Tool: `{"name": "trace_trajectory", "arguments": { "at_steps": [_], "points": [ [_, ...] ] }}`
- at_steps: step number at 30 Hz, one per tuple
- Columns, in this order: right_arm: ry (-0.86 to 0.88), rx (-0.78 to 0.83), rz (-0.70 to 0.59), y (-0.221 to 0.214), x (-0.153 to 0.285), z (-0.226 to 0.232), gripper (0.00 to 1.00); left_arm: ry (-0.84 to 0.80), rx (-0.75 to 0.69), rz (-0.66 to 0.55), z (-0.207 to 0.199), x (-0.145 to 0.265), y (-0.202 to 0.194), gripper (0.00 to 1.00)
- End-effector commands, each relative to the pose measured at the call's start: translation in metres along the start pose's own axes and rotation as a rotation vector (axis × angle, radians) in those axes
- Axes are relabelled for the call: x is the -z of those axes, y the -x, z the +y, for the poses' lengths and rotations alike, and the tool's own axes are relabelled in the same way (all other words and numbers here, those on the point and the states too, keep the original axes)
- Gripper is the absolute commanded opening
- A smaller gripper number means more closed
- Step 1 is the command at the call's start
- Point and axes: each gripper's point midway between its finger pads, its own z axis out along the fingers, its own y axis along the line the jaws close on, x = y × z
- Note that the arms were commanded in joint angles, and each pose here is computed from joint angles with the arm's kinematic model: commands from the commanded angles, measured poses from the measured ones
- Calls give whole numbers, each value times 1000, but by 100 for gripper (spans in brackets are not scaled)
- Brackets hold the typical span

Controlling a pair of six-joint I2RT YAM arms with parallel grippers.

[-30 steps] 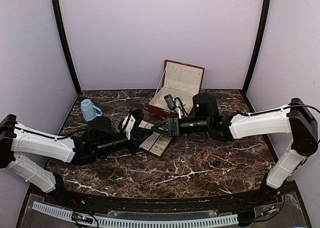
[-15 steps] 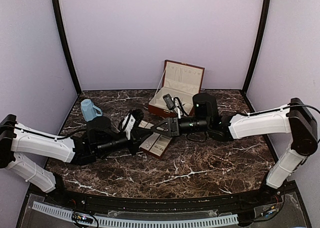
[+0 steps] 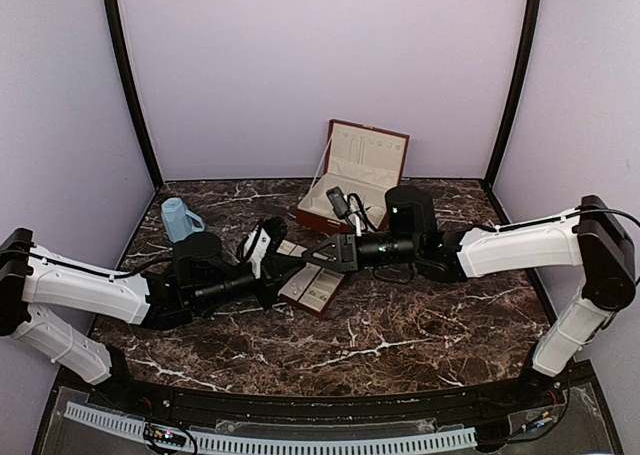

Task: Organize the mixed jewelry
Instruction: Pass from the left arm to the right

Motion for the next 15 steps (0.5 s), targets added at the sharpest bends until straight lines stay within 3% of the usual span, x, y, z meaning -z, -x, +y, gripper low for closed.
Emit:
{"name": "trace_trajectory", "arguments": {
  "at_steps": [1,3,5,8,10,15],
  "points": [
    [-4,49,-56,13,3,7,9,-5,10,-27,0,4,7,0],
    [-17,55,-60,13,5,6,9,5,10,-21,2,3,6,3],
    [-32,60,-60,13,6,3,9,18,10,-17,4,3,6,16],
    [-80,75,-54,12,10,-6,9,24,10,-18,5,3,8,48],
    [-106,89,-63,16,15,-10,9,27,10,-18,6,3,9,61],
    [-173,116,-72,23,28,-24,8,37,-2,-10,8,7,14,75]
  ]
}}
